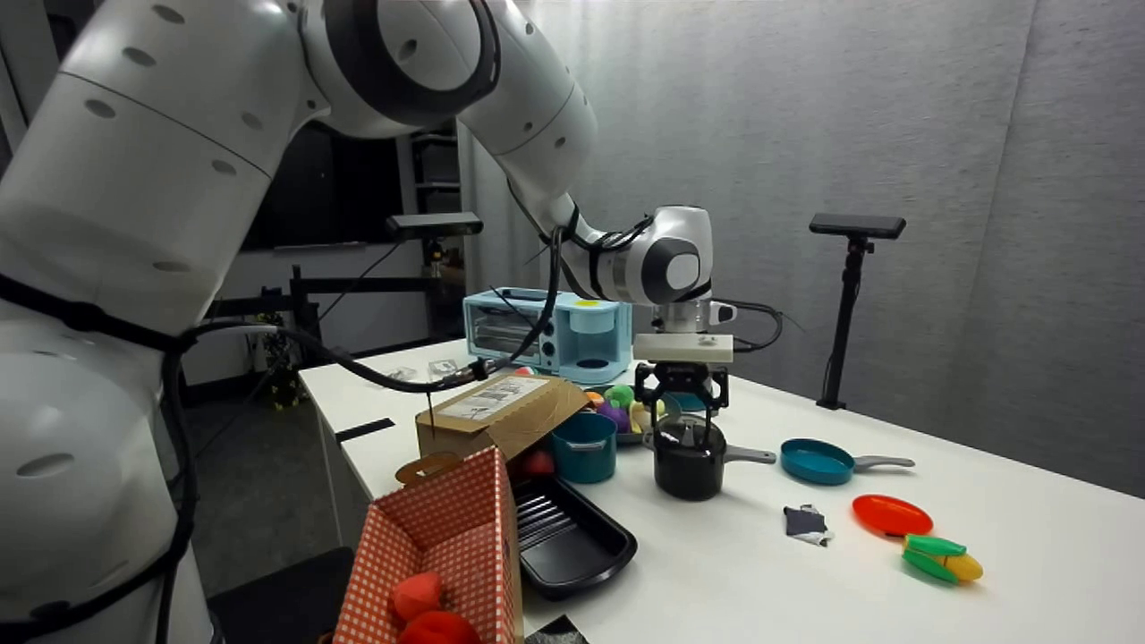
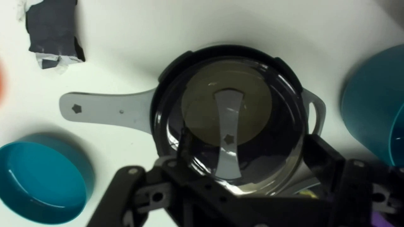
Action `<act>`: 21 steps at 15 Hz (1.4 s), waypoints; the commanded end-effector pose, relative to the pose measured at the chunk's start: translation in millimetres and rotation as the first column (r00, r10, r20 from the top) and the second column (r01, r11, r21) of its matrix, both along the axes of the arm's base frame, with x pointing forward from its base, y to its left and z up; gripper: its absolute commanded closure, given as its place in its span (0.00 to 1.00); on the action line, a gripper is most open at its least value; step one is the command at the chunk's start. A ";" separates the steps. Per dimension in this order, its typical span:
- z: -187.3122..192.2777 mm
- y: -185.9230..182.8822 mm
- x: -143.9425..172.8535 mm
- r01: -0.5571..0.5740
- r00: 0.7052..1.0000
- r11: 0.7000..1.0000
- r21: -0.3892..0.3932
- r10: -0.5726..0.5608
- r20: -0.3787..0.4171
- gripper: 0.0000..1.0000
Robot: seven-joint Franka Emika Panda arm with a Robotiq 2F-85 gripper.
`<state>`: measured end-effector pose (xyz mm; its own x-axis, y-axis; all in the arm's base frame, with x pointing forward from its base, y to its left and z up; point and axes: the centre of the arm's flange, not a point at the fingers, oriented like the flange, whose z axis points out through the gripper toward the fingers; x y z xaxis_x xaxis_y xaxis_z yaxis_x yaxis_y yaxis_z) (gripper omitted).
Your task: Cover the silver pot with the black lid
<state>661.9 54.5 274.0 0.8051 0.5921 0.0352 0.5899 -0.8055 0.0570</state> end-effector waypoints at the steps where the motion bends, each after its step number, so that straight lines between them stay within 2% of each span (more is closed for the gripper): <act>1: -4.5 5.7 -6.6 0.016 1.000 1.000 -0.007 -0.016 0.022 0.00; 9: -8.4 11.3 -8.0 0.001 1.000 1.000 0.019 -0.002 0.028 0.00; 10: 30.2 -5.6 -29.8 -0.014 1.000 0.999 0.034 0.015 -0.006 0.00; 16: 115.2 -52.5 -78.6 -0.033 0.999 0.999 0.015 0.033 0.031 0.00; 21: 155.4 -66.0 -139.6 -0.069 0.997 0.998 0.005 0.069 0.019 0.00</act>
<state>576.9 -5.6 409.3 0.7815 0.6213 0.0573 0.6166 -0.7831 0.0814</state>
